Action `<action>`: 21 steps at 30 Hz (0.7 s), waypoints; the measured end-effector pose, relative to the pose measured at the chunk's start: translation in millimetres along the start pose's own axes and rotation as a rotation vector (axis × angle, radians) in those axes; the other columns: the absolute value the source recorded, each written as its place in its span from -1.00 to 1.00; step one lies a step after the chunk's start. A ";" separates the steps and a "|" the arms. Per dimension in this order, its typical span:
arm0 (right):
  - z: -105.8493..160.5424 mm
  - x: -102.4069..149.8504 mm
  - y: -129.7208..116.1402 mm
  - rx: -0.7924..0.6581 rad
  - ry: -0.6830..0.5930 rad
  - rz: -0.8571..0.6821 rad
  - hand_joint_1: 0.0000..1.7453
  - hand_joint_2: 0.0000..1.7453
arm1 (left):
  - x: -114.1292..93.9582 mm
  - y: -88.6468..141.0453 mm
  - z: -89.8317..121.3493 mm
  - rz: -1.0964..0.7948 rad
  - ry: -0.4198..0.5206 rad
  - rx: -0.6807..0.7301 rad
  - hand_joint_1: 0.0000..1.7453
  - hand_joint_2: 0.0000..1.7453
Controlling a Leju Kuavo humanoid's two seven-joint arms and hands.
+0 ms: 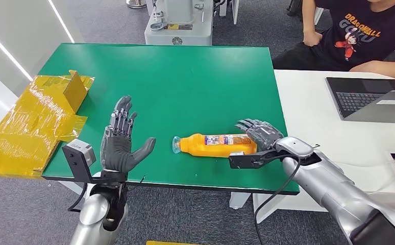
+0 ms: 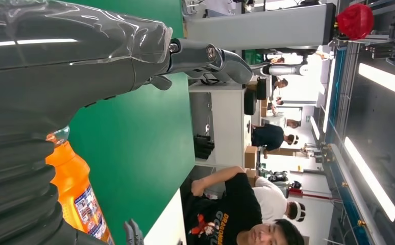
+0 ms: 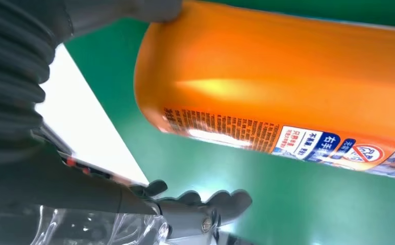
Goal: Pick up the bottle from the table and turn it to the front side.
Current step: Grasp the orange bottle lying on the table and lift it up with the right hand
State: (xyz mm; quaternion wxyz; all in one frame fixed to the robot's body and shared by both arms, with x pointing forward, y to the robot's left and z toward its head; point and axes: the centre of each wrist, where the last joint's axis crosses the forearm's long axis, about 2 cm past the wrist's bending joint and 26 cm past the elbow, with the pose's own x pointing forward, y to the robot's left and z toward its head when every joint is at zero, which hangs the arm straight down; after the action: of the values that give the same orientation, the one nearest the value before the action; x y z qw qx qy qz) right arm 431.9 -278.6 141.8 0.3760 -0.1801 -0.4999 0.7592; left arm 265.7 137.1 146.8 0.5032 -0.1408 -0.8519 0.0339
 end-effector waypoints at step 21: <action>-2.0 -3.9 -23.3 0.163 -0.076 -0.270 -1.00 1.00 | -0.5 0.0 1.8 -0.002 0.004 0.014 -1.00 1.00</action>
State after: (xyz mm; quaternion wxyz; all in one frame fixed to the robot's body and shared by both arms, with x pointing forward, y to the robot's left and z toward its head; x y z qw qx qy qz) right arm 444.8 -275.2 161.4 0.4689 -0.0514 -0.4699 0.7461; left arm 264.4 137.1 145.5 0.5061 -0.1363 -0.8507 0.0391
